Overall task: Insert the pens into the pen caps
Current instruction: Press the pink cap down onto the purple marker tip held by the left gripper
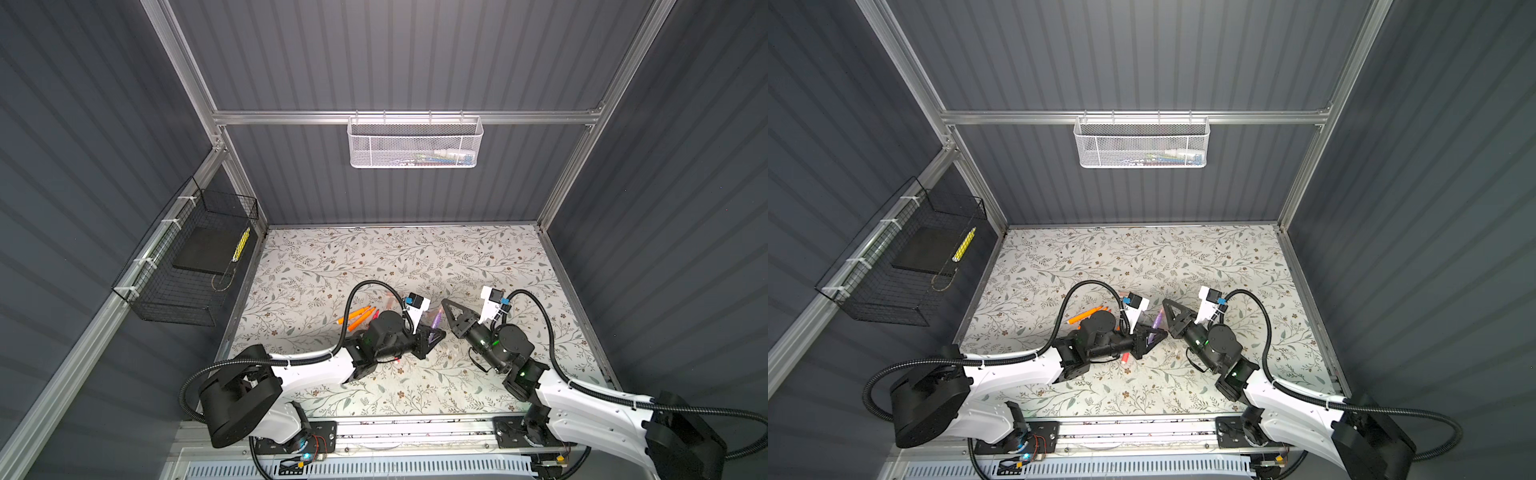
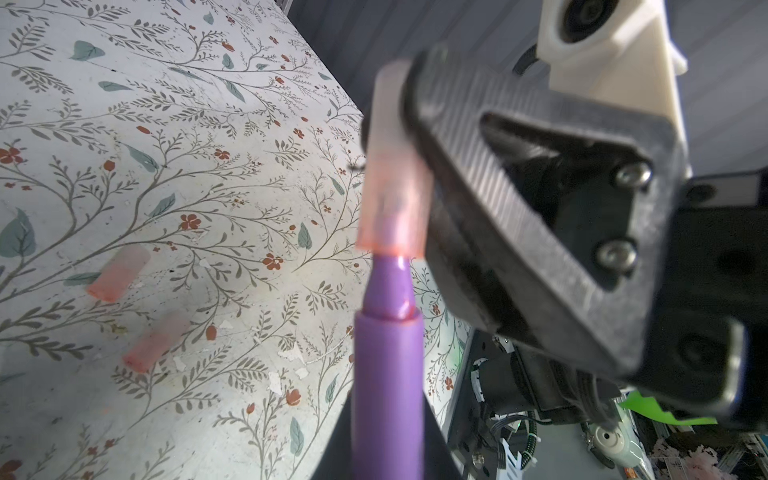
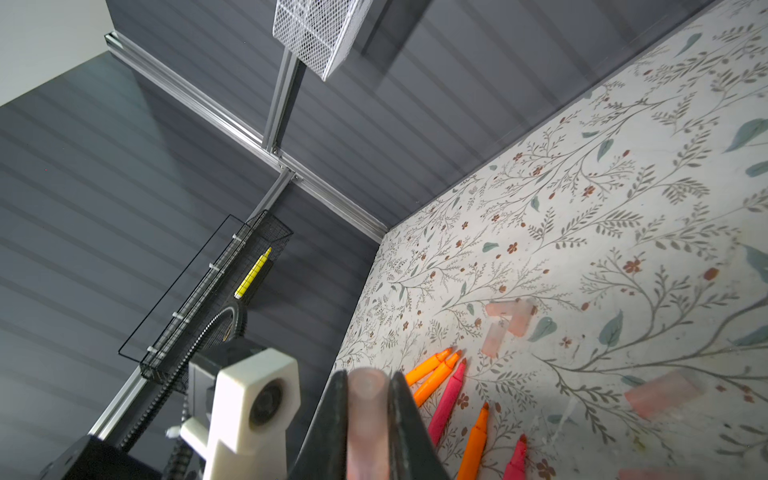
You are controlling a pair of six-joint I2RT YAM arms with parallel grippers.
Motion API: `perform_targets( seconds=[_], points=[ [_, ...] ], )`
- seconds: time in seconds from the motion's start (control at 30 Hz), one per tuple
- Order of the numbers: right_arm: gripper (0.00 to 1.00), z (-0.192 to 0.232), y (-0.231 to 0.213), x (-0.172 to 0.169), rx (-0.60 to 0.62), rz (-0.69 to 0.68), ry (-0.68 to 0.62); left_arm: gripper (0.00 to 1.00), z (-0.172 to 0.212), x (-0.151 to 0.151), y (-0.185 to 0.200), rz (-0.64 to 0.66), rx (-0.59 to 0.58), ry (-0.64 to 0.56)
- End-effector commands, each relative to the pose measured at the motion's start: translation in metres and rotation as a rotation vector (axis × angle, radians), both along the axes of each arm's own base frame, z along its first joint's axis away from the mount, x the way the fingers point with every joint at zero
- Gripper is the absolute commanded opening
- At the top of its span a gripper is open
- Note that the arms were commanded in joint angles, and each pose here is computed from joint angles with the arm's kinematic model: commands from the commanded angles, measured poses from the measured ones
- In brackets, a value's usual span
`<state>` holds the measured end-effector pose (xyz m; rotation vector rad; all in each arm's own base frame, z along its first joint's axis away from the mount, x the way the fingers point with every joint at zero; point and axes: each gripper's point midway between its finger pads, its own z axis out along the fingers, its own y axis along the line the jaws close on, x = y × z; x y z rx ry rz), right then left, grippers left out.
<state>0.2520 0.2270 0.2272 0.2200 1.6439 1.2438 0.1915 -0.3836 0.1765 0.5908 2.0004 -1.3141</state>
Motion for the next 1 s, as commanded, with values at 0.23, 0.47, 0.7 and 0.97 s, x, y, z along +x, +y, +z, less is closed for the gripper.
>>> perform_targets(
  seconds=[0.23,0.47,0.7,0.97],
  points=[
    [0.0,0.0,0.014,-0.009,-0.014,0.079,-0.024,0.0,0.047,-0.005,-0.006,-0.077,-0.094,-0.117],
    [0.08,0.007,0.017,-0.021,0.009,0.146,-0.082,0.0,0.051,-0.003,0.007,-0.03,-0.075,-0.174],
    [0.26,0.009,0.015,-0.023,-0.005,0.146,-0.086,0.0,0.053,-0.006,0.014,-0.04,-0.048,-0.232],
    [0.76,0.014,0.002,-0.027,-0.048,0.106,-0.114,0.0,0.038,-0.001,0.03,0.008,0.043,-0.301]
  ],
)
